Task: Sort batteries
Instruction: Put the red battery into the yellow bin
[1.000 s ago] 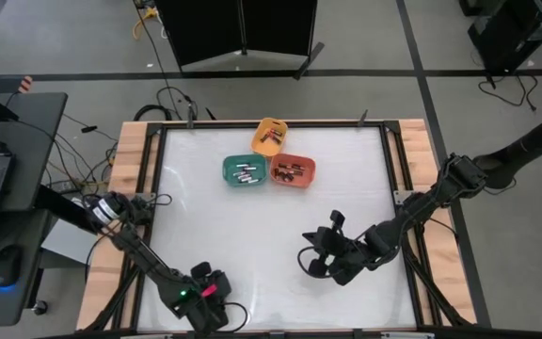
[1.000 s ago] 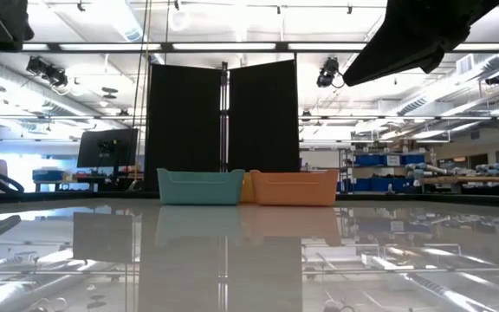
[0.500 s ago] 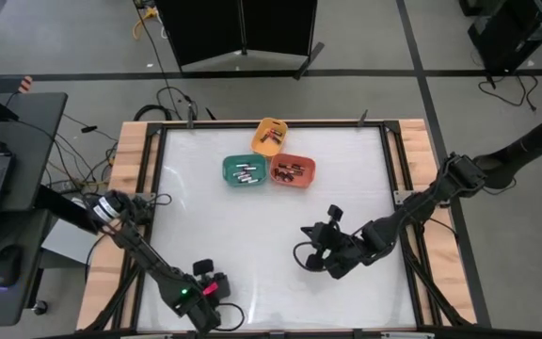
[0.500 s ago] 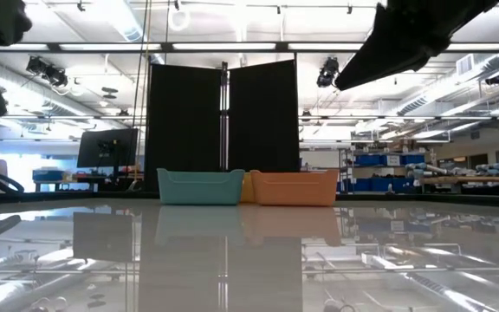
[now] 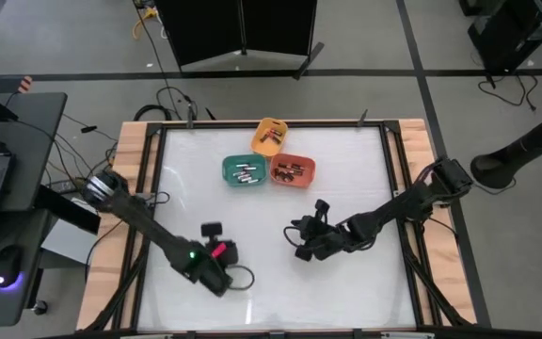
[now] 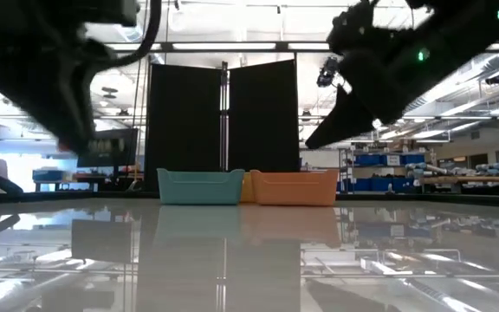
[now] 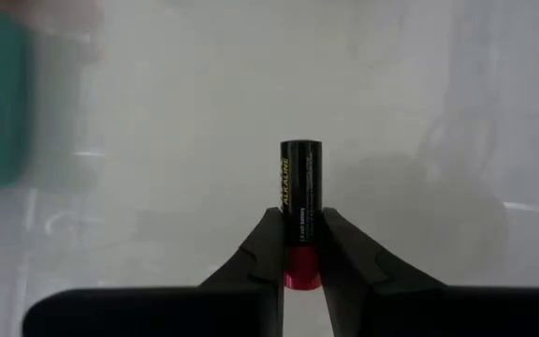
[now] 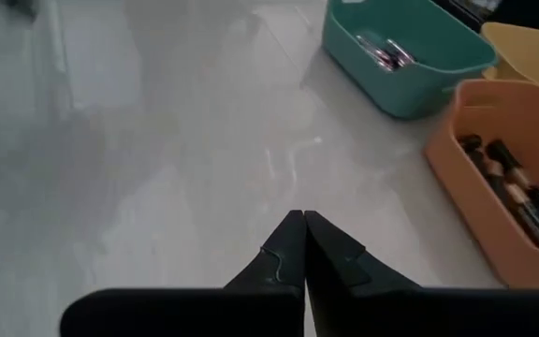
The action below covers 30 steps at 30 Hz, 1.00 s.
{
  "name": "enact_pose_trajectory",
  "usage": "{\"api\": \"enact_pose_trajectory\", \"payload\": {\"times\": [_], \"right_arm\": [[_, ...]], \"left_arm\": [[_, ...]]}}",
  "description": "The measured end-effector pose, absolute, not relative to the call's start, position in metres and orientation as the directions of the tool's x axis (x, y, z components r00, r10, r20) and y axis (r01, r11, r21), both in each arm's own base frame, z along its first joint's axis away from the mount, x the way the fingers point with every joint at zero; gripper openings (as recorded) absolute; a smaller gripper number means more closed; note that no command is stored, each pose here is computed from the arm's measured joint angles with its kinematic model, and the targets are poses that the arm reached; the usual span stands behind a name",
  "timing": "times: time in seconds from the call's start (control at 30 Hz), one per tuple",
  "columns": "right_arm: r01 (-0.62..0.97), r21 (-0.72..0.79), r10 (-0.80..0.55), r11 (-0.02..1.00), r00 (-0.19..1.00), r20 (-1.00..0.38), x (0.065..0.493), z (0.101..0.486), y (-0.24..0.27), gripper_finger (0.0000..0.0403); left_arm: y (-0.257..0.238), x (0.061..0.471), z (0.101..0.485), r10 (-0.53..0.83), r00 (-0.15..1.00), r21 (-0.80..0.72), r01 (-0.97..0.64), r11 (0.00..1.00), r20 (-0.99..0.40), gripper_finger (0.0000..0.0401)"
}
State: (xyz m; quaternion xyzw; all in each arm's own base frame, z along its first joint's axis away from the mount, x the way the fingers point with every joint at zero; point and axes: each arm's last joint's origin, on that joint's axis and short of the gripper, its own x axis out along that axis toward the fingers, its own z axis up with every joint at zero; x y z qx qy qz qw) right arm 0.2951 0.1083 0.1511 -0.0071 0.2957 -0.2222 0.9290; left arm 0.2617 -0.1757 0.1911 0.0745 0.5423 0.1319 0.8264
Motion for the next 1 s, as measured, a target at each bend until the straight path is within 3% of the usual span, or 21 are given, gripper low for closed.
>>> {"api": "enact_pose_trajectory", "payload": {"times": [0.4,0.63,0.77,1.0], "right_arm": [[0.397,-0.183,-0.431,0.899,0.735,-0.523,0.296,0.133,0.086,0.0009],[0.41,-0.21,-0.455,0.888,0.711,-0.536,0.301,0.133,0.066,0.0009],[0.421,-0.215,-0.467,0.881,0.701,-0.539,0.302,0.133,0.059,0.0009],[0.415,-0.243,-0.477,0.877,0.687,-0.548,0.302,0.132,0.054,0.0009]], "left_arm": [[-0.045,0.288,0.267,0.366,0.501,0.289,-0.226,0.93,-0.785,0.0049],[0.068,0.297,0.272,0.42,0.488,0.256,-0.369,0.893,-0.765,0.0049],[0.131,0.292,0.277,0.401,0.59,0.108,-0.467,0.877,-0.701,0.0049],[0.191,0.298,0.249,0.35,0.573,0.001,-0.521,0.854,-0.741,0.0049]]}}
